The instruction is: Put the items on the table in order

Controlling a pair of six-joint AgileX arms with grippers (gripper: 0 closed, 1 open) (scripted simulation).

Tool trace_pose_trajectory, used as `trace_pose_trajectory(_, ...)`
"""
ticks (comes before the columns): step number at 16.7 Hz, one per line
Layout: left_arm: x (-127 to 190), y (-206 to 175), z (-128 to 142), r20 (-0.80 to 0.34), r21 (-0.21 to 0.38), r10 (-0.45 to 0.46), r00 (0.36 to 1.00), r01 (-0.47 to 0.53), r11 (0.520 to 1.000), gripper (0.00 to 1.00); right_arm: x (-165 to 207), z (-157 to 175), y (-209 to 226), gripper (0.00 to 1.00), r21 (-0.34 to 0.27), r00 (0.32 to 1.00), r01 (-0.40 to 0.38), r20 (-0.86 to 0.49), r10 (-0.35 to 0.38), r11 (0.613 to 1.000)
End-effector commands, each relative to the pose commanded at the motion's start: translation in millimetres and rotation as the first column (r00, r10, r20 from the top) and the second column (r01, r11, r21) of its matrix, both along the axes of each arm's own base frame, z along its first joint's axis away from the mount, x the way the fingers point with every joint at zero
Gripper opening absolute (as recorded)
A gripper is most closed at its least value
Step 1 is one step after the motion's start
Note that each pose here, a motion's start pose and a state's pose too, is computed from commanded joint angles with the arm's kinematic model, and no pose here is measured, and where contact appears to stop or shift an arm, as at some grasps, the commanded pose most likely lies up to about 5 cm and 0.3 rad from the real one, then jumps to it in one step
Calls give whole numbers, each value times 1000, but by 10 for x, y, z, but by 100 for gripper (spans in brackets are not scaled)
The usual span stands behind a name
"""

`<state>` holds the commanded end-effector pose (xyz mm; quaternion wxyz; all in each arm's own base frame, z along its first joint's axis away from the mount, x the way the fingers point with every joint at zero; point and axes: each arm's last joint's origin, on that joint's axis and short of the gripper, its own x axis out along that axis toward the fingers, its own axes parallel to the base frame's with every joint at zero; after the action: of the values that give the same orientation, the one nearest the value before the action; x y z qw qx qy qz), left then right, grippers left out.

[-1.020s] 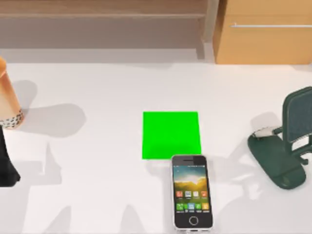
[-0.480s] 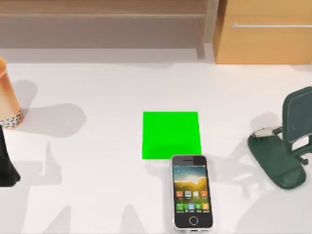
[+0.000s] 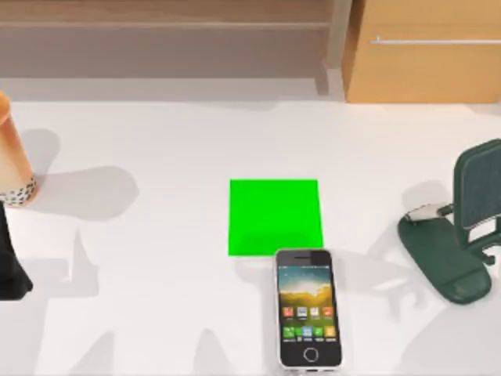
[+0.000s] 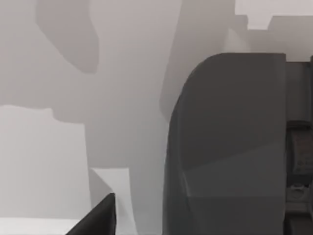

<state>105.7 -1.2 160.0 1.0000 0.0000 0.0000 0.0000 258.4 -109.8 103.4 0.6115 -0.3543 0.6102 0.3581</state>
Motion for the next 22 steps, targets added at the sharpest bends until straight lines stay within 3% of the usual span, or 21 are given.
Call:
trace_pose_trajectory(13, 0, 0, 0, 0, 0, 0, 1000, 0, 1000, 100, 0, 0, 0, 2, 0, 1000, 0, 0, 0, 1000)
trace_pose_trajectory(22, 0, 0, 0, 0, 0, 0, 1000, 0, 1000, 100, -16, 111, 15, 0, -5, 1000, 17, 1, -17, 1000)
